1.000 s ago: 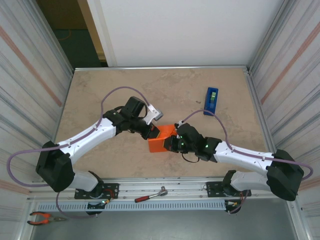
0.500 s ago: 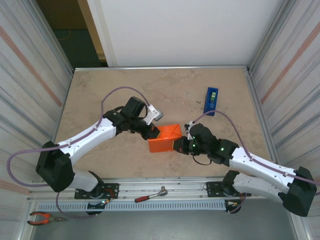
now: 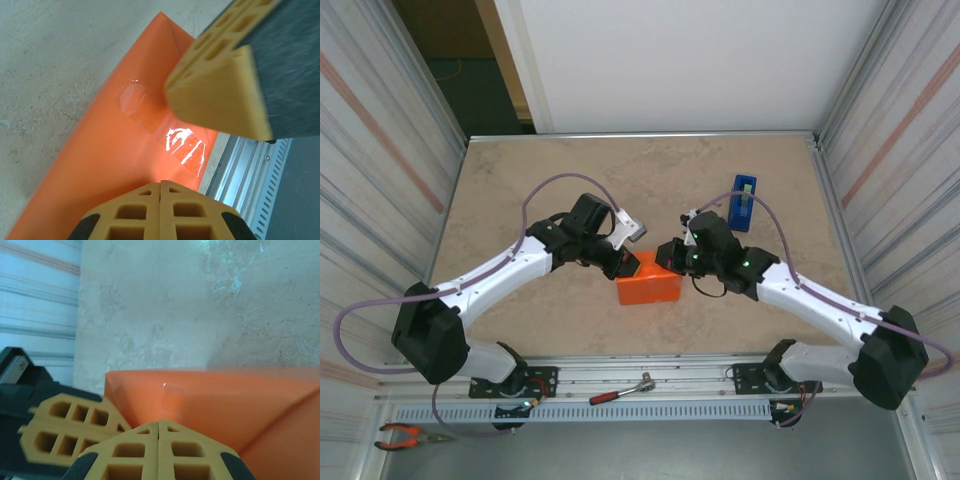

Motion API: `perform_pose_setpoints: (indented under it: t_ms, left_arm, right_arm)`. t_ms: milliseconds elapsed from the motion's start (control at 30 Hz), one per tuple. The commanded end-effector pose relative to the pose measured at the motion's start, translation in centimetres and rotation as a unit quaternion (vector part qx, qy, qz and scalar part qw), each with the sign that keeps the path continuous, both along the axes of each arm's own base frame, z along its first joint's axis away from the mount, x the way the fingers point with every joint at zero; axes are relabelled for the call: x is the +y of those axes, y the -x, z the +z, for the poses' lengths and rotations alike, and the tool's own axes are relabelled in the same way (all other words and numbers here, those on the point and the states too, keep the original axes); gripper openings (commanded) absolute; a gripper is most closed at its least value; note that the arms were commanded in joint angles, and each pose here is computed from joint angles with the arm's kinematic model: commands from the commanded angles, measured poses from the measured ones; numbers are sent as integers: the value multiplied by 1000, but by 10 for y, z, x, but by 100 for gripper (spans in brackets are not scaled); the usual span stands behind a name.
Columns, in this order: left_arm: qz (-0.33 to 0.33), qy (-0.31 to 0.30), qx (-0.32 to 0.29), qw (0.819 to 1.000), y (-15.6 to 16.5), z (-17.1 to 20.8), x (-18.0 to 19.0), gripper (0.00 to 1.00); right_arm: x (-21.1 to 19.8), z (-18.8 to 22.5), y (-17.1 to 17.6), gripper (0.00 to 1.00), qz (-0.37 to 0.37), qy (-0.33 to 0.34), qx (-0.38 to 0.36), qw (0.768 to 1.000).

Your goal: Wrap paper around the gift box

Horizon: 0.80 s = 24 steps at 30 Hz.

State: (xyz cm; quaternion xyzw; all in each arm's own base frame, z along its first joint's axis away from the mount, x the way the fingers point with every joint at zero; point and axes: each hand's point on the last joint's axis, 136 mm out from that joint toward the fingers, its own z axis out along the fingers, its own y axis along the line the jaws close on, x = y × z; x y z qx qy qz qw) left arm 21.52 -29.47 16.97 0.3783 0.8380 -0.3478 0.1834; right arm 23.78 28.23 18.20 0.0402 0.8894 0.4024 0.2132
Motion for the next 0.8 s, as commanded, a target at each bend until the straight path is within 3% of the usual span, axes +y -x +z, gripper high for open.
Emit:
perform_pose_setpoints:
  t_ms: [0, 200, 500, 767]
  left_arm:
    - [-11, -40, 41, 998, 22, -24, 12, 0]
    - [-12, -37, 37, 999, 21, -20, 11, 0]
    - [5, -28, 3, 1000, 3, 12, 5, 0]
    - [35, 18, -66, 997, -29, 73, -7, 39]
  right_arm:
    - [10, 7, -7, 0, 22, -6, -12, 1000]
    - [3, -10, -4, 0, 18, 9, 15, 1000]
    - [-2, 5, -7, 0, 14, -5, 1, 1000]
    - [-9, 35, -16, 0, 1, -24, -29, 999]
